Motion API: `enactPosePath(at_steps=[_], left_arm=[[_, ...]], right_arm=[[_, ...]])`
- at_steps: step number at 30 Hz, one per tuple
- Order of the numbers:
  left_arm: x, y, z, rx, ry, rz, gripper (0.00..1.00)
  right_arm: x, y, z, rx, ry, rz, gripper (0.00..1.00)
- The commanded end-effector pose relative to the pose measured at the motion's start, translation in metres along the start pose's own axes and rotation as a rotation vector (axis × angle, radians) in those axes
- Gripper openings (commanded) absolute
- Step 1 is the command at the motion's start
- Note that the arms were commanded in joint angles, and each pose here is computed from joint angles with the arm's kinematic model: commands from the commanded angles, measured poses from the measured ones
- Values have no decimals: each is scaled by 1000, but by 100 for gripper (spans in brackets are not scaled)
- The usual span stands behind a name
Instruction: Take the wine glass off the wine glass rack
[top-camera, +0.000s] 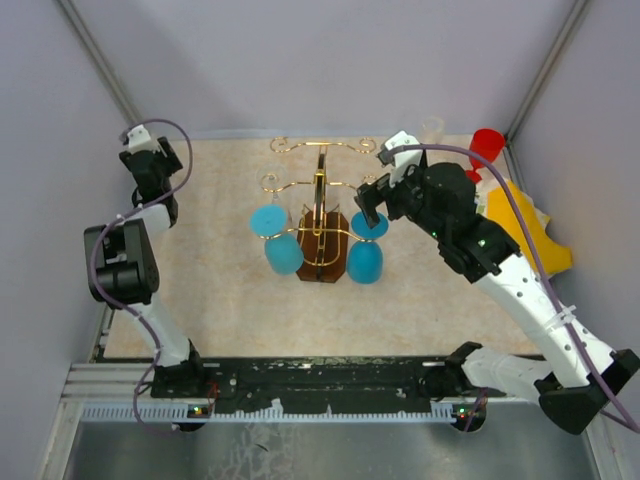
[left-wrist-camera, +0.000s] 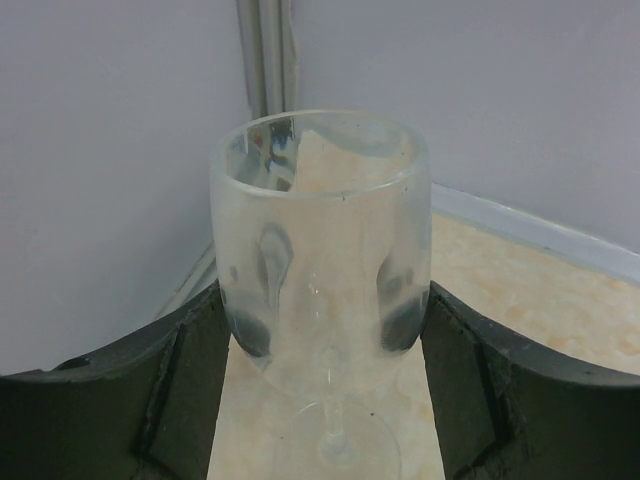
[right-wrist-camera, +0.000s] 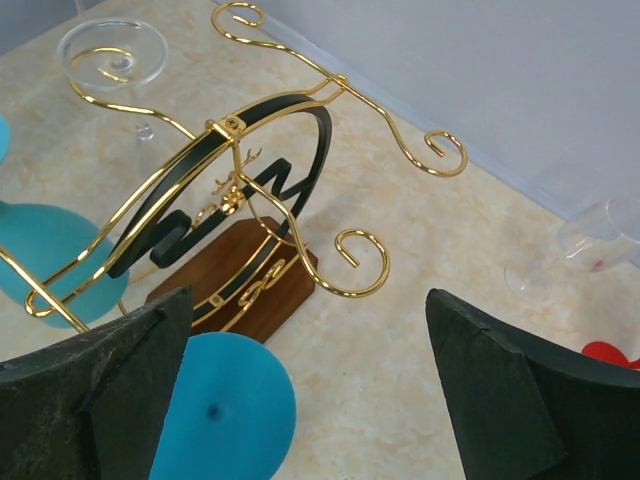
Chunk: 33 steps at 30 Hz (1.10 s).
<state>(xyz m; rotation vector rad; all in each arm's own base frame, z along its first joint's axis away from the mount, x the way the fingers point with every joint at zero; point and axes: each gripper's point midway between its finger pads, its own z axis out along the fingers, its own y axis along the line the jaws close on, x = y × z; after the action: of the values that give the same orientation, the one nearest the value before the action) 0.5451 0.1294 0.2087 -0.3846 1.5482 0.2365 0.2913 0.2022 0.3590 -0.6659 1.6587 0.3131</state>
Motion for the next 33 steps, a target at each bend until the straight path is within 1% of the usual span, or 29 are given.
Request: enactPosePath(at_steps=[1, 6, 9, 21, 24, 29, 31, 33], left_arm=[[-27, 11, 12, -71, -167, -6, 62], [-21, 14, 17, -84, -234, -20, 59], [-16, 16, 19, -91, -265, -15, 60], [24, 25, 27, -111, -248, -61, 60], [28, 23, 27, -94, -256, -66, 60], [43, 20, 30, -80, -215, -68, 63], [49, 21, 30, -81, -203, -64, 66], [51, 21, 29, -79, -197, -59, 72]], right_arm=[[-21, -10, 4, 14, -104, 60, 99], [-12, -17, 18, 16, -97, 107, 99], [-14, -17, 24, 8, -108, 114, 99], [-11, -21, 35, -1, -106, 129, 99], [-8, -22, 37, -1, -99, 131, 99], [-4, -22, 40, -3, -93, 135, 99], [-3, -22, 42, -2, -90, 137, 99], [-2, -21, 43, -10, -86, 137, 99]])
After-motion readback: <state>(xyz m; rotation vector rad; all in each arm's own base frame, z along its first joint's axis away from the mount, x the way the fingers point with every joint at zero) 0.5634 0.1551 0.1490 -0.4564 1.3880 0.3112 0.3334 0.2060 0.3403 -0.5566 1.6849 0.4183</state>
